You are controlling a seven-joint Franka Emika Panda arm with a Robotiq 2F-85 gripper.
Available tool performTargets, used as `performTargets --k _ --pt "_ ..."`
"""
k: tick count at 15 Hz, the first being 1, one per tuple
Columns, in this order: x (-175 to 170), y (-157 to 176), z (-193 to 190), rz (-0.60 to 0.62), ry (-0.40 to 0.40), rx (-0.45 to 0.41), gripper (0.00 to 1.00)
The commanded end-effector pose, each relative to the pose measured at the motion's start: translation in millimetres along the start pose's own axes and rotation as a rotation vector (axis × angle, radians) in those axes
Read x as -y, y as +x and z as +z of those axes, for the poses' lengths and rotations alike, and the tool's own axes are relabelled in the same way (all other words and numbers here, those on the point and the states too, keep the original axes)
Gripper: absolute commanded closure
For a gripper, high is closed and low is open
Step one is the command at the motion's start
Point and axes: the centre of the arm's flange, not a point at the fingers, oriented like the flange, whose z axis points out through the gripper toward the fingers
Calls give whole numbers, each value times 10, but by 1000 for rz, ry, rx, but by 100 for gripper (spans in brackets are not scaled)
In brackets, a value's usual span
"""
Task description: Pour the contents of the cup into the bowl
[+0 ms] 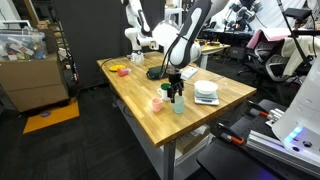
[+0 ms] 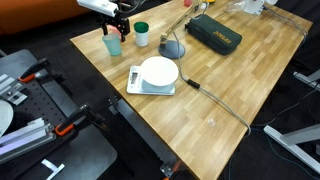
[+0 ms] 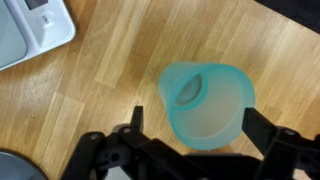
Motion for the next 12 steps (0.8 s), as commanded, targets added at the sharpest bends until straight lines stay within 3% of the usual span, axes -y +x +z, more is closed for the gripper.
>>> performTargets --k 1,12 --pt "-24 -18 12 2 1 1 0" --pt "-144 -101 -124 15 30 -40 0"
